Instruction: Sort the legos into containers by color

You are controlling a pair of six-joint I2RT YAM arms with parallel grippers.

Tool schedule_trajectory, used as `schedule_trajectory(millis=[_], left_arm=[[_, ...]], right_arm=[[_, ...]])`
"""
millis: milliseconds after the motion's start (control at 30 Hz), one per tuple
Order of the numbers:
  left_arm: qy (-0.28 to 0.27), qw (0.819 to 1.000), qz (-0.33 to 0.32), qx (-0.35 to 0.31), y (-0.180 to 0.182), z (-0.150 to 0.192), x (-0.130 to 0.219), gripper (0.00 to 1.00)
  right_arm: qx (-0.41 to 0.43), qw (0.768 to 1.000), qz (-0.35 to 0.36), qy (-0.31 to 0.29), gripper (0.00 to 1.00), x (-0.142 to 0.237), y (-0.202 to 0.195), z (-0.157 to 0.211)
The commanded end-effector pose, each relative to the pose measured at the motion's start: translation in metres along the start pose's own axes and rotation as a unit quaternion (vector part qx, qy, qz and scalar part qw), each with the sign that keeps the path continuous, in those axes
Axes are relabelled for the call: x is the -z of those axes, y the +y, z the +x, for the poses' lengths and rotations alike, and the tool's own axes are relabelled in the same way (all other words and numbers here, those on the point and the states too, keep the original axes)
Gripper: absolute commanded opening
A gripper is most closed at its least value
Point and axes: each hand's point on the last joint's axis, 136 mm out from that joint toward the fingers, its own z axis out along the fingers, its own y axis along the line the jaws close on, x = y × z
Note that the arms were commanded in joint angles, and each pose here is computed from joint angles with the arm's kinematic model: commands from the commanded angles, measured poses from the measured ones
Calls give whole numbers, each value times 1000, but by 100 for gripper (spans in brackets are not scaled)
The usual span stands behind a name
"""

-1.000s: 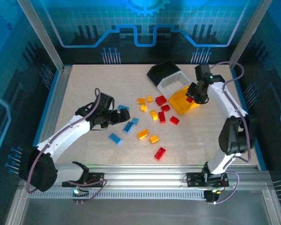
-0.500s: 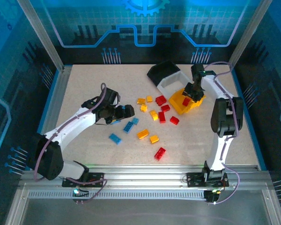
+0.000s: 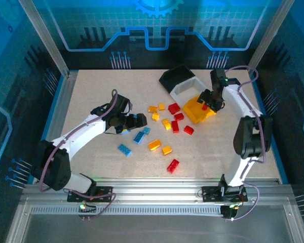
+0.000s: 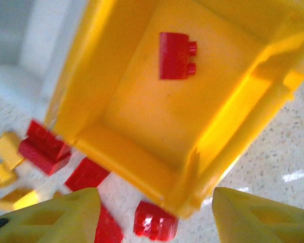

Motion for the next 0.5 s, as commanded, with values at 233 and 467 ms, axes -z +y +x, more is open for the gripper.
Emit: schedule_trajectory(millis=[233, 467], left_arm=[[9, 999, 11, -34, -12, -2, -4, 99], [16, 999, 8, -28, -8, 4, -7, 99]], right_arm=[[233, 956, -34, 174, 75, 2, 37, 185], [466, 856, -30, 224, 79, -2, 25, 268]])
